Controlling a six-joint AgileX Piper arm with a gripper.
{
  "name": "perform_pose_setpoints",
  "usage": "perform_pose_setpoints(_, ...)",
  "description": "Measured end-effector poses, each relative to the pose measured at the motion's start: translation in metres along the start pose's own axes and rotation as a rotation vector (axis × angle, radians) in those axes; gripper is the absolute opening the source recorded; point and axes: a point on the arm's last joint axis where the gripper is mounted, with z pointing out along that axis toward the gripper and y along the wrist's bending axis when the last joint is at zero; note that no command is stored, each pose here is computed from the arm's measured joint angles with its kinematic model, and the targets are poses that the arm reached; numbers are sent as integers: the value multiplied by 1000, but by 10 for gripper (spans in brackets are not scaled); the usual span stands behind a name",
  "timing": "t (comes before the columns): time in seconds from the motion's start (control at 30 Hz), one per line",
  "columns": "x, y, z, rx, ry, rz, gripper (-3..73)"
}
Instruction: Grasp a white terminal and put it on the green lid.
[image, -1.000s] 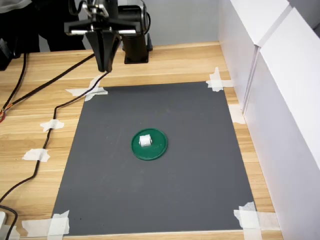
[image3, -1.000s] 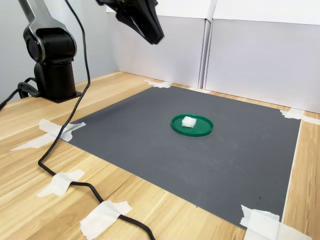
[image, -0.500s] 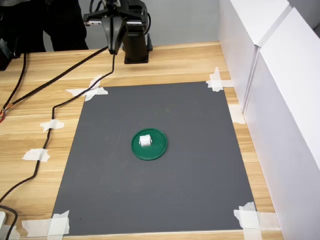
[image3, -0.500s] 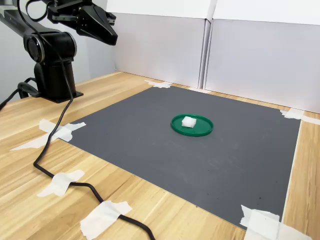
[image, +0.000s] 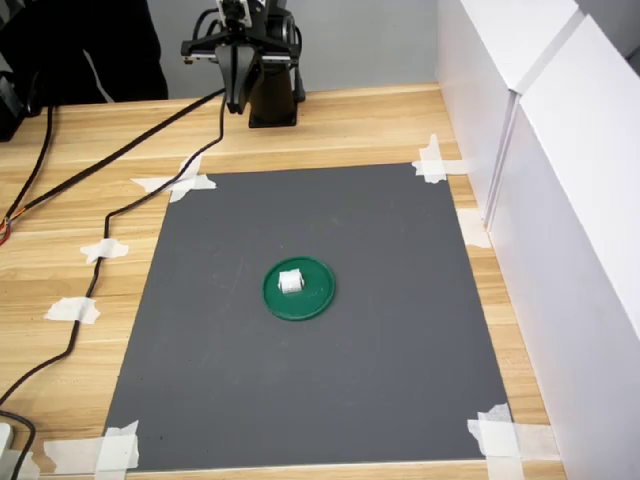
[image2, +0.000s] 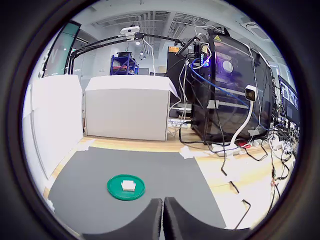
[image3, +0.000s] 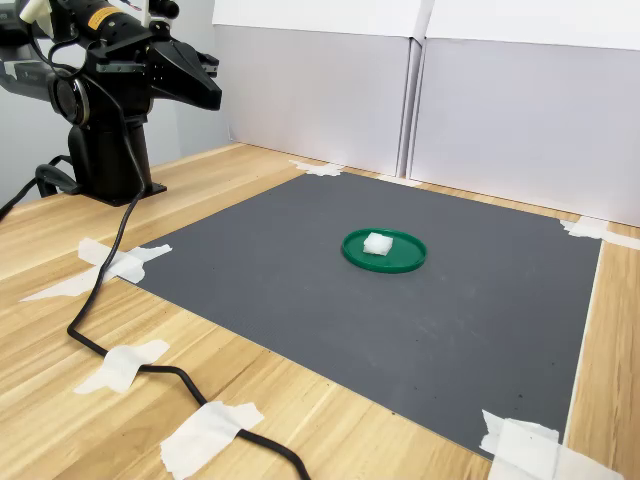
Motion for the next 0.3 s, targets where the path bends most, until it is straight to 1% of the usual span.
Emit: perform_pose_setpoints(0.3, 2, 0, 0, -5, 25, 5, -12)
